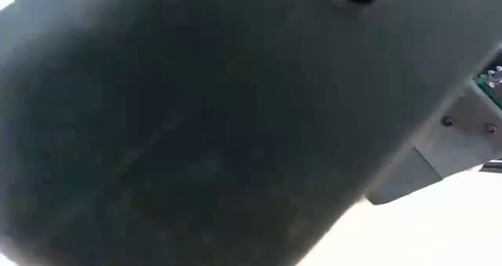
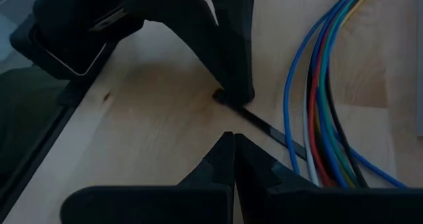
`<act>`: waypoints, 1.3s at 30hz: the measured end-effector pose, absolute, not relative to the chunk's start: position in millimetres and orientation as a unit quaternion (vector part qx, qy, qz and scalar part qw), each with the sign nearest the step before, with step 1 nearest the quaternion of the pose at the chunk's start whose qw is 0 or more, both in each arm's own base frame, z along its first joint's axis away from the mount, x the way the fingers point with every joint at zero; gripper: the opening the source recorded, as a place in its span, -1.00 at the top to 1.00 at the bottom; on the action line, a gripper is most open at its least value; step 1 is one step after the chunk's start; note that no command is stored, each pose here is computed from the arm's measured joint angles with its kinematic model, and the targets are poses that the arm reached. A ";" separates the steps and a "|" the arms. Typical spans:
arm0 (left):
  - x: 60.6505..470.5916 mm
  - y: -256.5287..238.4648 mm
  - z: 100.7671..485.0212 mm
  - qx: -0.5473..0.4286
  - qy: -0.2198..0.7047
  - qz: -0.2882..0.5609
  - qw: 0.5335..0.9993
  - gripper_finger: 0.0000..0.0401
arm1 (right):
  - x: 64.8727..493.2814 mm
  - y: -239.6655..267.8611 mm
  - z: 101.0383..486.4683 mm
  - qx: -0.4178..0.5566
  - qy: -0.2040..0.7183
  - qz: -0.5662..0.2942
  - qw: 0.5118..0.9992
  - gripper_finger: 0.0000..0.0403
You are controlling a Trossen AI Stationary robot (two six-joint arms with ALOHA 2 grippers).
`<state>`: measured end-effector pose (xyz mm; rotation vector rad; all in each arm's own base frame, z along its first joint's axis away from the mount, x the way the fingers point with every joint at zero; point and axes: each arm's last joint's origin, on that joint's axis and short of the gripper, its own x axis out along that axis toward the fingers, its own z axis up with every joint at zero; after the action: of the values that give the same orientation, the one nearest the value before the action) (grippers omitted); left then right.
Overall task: Ziptie cables
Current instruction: Wrap the colored wires together using a zip tie
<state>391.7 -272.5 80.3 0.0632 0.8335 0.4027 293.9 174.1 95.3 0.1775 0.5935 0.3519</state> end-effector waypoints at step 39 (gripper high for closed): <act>396.6 -268.0 80.7 0.031 0.405 0.189 0.894 1.00 | 293.9 173.0 94.7 0.078 0.293 0.169 0.938 1.00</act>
<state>396.6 -268.0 80.7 0.0640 0.8395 0.3913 293.9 173.0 94.7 0.1601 0.5983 0.3446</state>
